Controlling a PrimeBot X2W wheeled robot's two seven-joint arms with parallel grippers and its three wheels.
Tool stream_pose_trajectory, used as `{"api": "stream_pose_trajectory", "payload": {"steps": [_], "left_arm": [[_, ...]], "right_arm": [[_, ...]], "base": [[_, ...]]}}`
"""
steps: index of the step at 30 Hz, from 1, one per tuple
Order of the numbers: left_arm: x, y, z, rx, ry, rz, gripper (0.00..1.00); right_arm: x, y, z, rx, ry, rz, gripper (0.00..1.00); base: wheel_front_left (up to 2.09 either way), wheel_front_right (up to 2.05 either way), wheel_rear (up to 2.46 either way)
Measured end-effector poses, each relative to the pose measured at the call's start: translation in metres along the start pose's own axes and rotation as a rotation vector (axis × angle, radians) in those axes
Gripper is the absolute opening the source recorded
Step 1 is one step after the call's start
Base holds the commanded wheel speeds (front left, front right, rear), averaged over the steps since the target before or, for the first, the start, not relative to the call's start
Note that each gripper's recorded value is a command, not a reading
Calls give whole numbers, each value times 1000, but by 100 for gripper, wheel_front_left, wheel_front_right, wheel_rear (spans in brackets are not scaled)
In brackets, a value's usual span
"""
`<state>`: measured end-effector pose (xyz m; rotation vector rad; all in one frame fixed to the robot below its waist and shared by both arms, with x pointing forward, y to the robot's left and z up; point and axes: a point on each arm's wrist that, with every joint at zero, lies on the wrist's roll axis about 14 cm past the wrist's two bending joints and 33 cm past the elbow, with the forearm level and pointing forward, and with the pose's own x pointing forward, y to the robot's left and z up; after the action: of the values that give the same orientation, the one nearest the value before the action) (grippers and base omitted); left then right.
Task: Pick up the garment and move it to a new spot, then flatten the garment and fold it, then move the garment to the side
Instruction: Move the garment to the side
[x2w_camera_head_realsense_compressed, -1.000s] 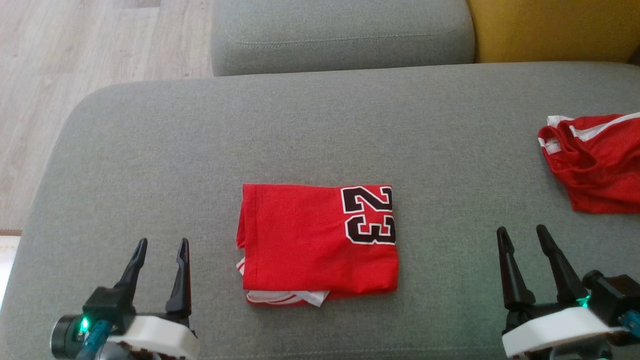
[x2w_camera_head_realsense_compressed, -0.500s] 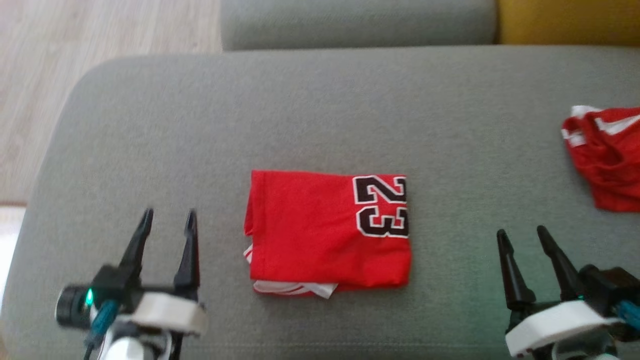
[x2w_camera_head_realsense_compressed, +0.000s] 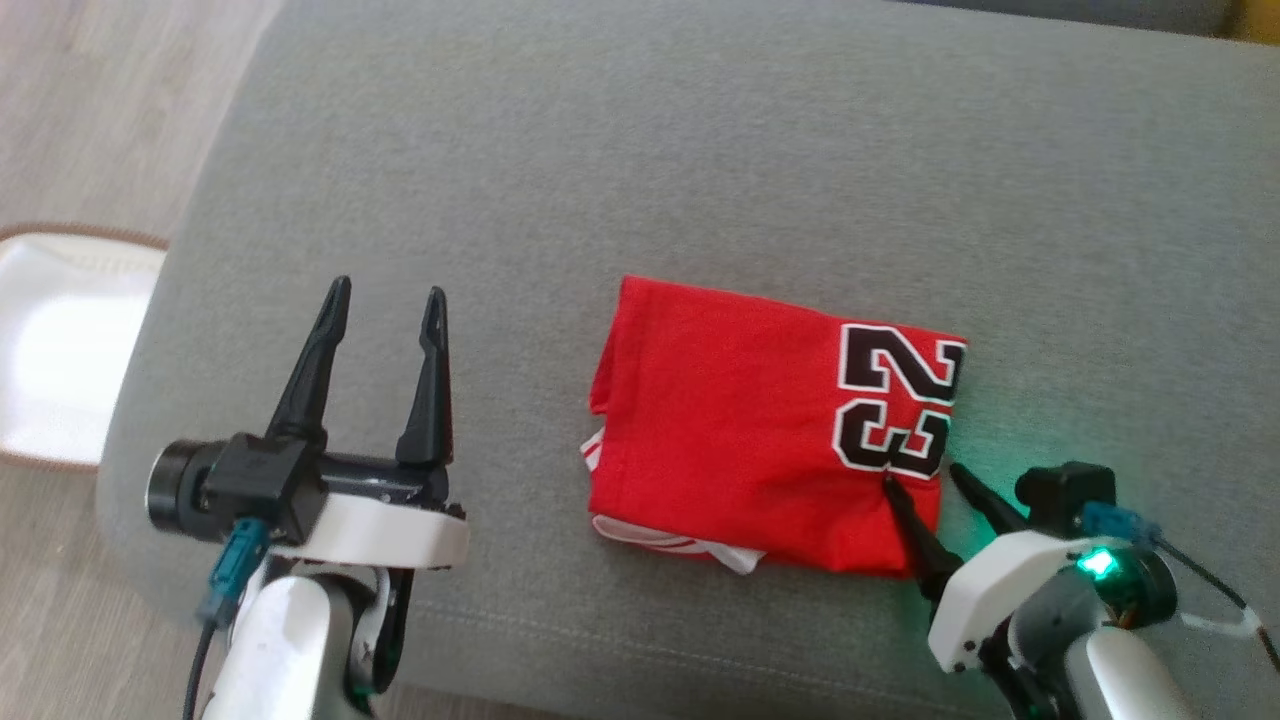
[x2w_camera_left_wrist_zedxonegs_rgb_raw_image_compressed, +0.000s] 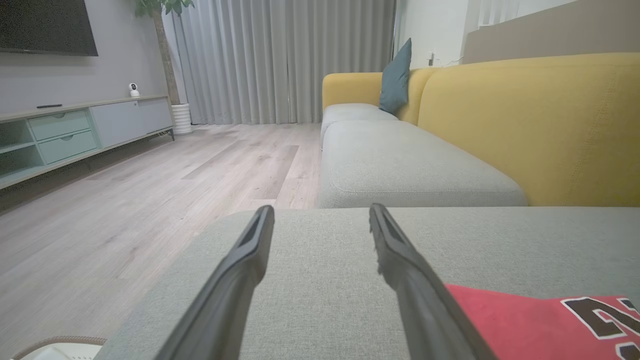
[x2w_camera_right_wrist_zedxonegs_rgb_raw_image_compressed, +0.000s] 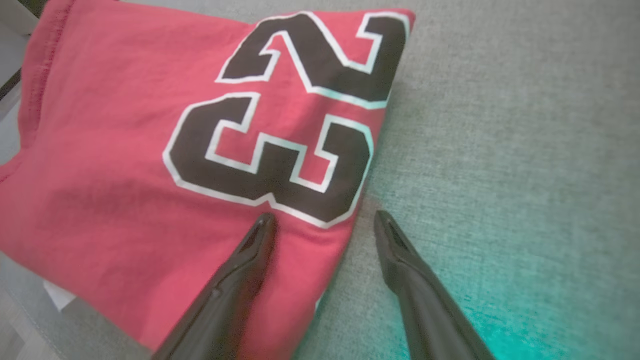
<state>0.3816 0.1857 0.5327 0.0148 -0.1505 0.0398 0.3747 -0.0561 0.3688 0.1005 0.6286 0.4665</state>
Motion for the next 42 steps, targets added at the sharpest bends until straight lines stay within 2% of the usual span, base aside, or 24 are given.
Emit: {"api": "stream_pose_trajectory", "payload": {"steps": [1, 2, 3, 4, 12, 18, 23, 29, 33, 37, 42], "left_arm": [[0, 2, 2, 6, -6, 8, 100], [0, 5, 3, 9, -8, 16, 100], [-1, 7, 4, 11, -10, 24, 100], [-1, 8, 4, 12, -9, 28, 100], [5, -6, -3, 9, 2, -14, 100], [23, -40, -7, -18, -10, -119, 100], [40, -86, -14, -68, -18, -258, 100], [63, -142, -29, -109, -20, -430, 100], [75, -163, -48, -120, -2, -493, 100], [82, -180, -64, -133, 11, -547, 100], [88, -197, -77, -157, 17, -591, 100]], "right_arm": [[4, 4, -9, 7, 42, 15, 100], [6, 7, -12, 14, 65, 27, 87], [9, 9, -12, 13, 76, 35, 41], [11, 11, -10, 16, 82, 42, 0], [1, 13, -1, -31, 65, 44, 0], [-22, -16, 7, -76, 27, -40, 0], [-36, -63, 33, -80, -40, -148, 0], [-47, -144, 71, -124, -112, -321, 0], [-61, -204, 86, -136, -140, -455, 0], [-92, -260, 108, -172, -170, -601, 0], [-120, -293, 133, -228, -194, -701, 0]], "base": [[0, 0, 0], [0, 0, 0], [0, 0, 0], [0, 0, 0], [0, 0, 0], [0, 0, 0], [0, 0, 0], [0, 0, 0], [0, 0, 0], [0, 0, 0], [0, 0, 0]]}}
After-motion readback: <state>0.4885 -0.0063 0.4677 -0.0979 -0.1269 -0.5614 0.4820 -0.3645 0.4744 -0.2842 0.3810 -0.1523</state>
